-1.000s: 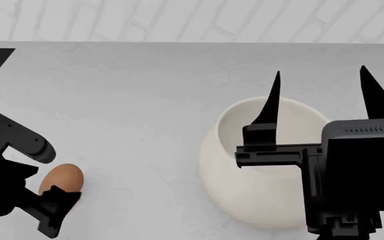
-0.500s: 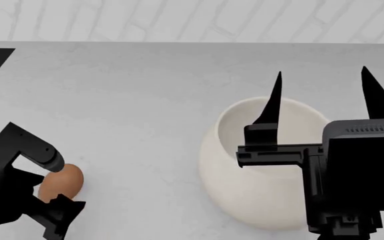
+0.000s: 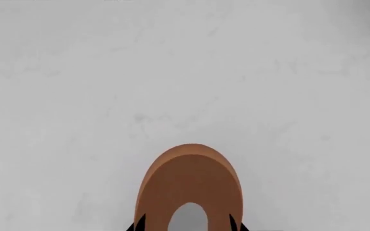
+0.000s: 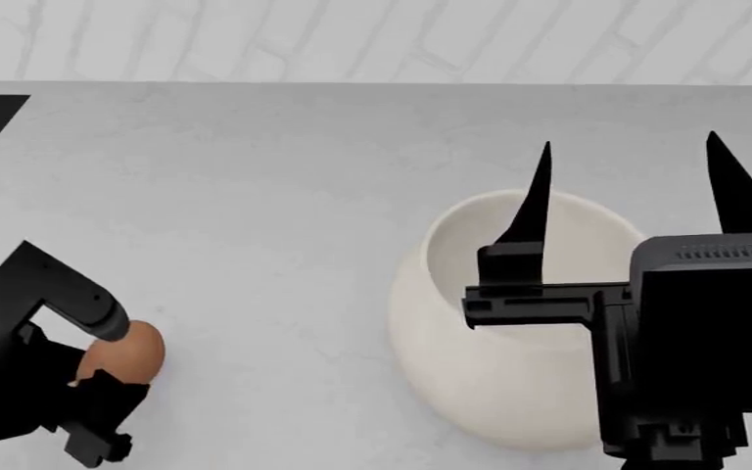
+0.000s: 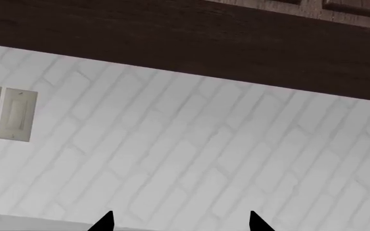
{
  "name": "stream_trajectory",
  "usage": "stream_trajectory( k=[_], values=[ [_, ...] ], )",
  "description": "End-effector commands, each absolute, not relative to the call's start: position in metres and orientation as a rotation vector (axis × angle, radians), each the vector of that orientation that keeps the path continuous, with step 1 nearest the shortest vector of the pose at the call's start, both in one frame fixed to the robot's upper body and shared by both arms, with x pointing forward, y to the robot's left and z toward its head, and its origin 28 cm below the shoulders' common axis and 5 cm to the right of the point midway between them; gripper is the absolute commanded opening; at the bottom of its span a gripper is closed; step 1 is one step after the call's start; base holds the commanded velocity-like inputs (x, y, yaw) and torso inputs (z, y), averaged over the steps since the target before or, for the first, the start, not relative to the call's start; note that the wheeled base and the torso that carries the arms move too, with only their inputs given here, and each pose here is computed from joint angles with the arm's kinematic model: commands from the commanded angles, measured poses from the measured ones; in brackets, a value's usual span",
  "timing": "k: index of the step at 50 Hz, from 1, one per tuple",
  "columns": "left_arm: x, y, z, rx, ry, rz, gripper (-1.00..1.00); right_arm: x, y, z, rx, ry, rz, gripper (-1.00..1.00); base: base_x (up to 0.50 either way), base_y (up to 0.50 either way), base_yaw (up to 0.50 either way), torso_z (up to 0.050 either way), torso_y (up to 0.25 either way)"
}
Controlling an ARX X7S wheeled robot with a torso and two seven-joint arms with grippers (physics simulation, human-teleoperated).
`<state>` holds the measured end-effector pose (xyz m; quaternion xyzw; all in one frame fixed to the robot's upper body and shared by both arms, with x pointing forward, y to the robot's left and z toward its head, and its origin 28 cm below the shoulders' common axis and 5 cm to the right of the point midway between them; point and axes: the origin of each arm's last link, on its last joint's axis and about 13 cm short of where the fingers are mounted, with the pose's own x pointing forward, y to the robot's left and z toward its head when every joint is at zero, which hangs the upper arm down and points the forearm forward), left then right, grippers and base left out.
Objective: Place the eggs and milk next to the bowl.
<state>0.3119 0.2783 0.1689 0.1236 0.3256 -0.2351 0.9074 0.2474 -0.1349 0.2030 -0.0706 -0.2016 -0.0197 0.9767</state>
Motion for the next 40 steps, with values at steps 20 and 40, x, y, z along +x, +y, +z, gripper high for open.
stream_trajectory(
  k=[20,40],
  values=[
    [0.296,0.256,0.205,0.311,0.603,-0.734,-1.00,0.243,-0.136,0.205,-0.141,-0.414,-0.037,1.00,0.00,0.00,0.00,0.000,0.000],
    [0.302,0.209,0.222,0.413,0.578,-0.934,-1.00,0.240,-0.134,0.209,-0.139,-0.424,-0.035,1.00,0.00,0.00,0.00,0.000,0.000]
  ],
)
